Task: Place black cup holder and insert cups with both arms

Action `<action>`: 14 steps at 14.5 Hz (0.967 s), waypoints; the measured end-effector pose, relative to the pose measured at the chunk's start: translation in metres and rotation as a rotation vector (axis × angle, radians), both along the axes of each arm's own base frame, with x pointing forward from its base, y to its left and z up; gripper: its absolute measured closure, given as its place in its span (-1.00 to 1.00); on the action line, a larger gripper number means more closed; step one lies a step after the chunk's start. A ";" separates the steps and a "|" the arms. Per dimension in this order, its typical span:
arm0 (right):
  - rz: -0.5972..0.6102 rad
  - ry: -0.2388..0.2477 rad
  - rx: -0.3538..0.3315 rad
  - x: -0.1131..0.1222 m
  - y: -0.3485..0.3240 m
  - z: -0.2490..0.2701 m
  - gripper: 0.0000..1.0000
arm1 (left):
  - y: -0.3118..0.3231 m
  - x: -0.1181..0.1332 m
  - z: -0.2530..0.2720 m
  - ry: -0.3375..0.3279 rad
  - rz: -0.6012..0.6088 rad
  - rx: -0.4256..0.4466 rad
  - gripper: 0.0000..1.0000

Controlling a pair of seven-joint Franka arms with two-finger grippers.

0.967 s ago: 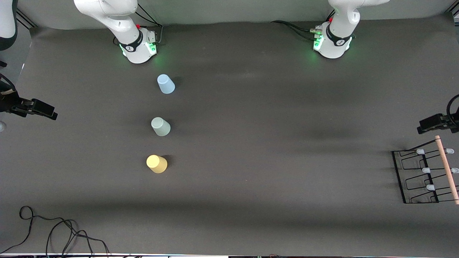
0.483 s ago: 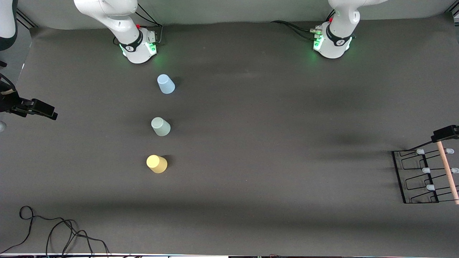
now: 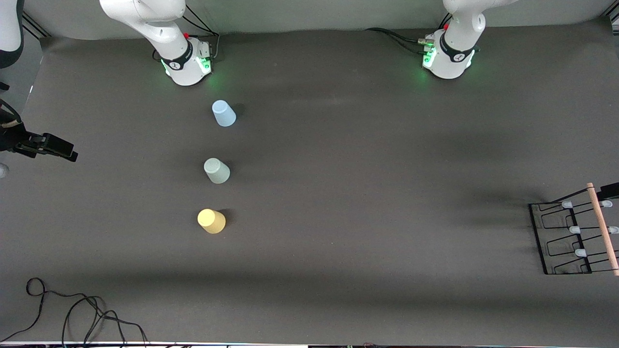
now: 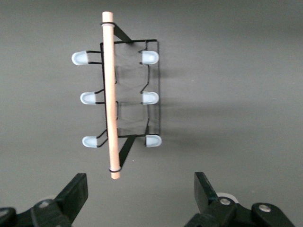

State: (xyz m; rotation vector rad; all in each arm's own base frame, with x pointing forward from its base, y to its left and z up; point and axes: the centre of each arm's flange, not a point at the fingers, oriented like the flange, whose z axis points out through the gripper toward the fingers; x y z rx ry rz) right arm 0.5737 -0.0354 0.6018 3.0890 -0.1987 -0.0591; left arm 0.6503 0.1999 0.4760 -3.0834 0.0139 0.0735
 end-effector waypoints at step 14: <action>0.000 0.000 0.000 0.000 0.000 0.000 -1.00 | 0.045 0.018 -0.095 0.018 -0.035 0.023 -0.71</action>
